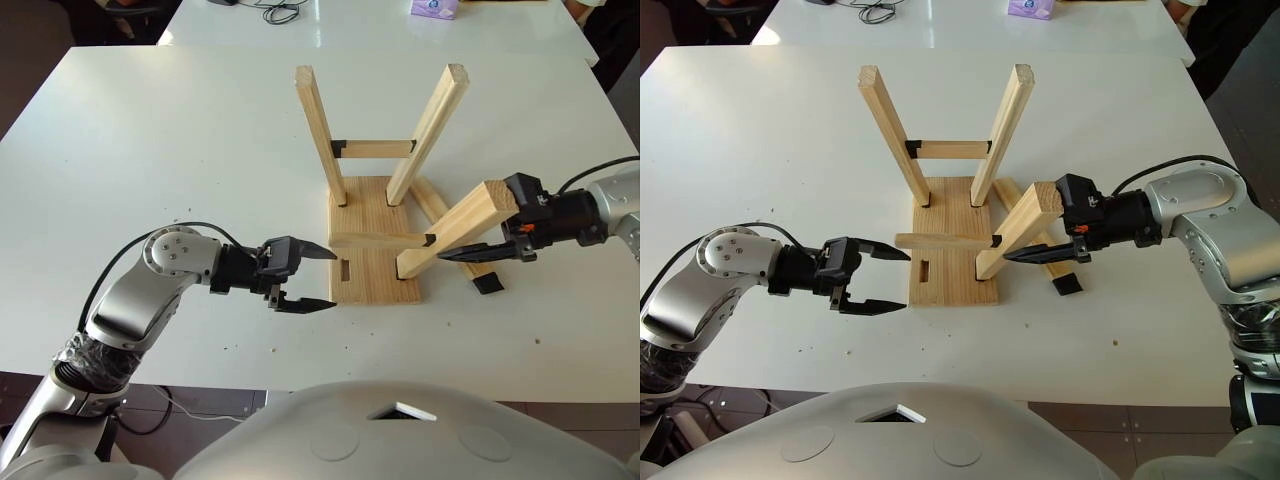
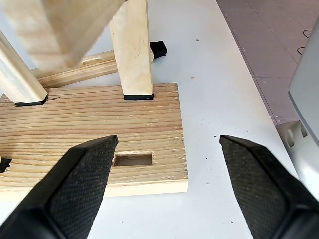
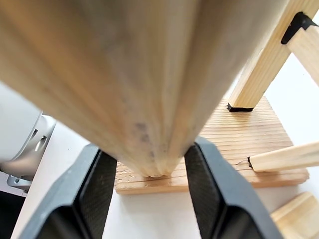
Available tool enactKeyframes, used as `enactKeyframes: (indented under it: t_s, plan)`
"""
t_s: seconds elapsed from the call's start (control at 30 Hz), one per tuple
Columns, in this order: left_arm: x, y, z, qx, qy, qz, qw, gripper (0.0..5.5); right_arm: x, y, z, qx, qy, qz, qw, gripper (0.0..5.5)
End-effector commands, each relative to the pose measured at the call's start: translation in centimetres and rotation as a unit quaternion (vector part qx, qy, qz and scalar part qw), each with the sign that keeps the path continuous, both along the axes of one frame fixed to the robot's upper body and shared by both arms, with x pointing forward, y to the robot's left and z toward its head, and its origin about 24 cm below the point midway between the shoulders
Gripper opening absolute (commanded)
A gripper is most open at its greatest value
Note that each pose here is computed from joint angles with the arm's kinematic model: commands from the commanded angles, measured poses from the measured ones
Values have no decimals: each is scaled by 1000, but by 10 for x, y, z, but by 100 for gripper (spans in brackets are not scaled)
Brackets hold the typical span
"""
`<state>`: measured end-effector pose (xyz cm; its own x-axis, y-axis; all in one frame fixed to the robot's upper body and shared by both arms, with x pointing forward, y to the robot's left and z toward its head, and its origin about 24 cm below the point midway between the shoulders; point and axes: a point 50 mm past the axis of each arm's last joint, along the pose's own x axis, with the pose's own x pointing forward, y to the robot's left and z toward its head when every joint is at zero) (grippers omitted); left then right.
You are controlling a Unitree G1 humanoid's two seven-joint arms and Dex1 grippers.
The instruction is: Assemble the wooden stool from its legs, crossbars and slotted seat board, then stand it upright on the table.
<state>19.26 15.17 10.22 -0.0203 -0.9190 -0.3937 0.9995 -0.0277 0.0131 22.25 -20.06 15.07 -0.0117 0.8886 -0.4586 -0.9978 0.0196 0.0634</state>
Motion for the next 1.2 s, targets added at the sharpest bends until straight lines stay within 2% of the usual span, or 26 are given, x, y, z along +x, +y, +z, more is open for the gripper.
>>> enactKeyframes:
  t_s: [0.03,0.2,0.33,0.97,1.13,1.2]
  plan:
    - [2,4,0,14,1,0,1000,380,-19,5,-35,-24,56,-2,998,201]
    - [7,7,1,18,-2,6,1000,380,-44,14,-50,-36,72,26,996,201]
    - [10,7,0,20,-5,10,1000,380,-50,13,-55,-51,77,30,995,201]
    - [13,16,-14,43,-27,32,998,380,-13,-23,-41,-142,17,-61,988,201]
    - [16,17,-14,43,-33,38,998,380,-6,-21,-40,-129,-19,-87,988,201]
    - [17,16,-14,41,-35,40,998,380,-8,-18,-43,-118,-13,-90,989,241]
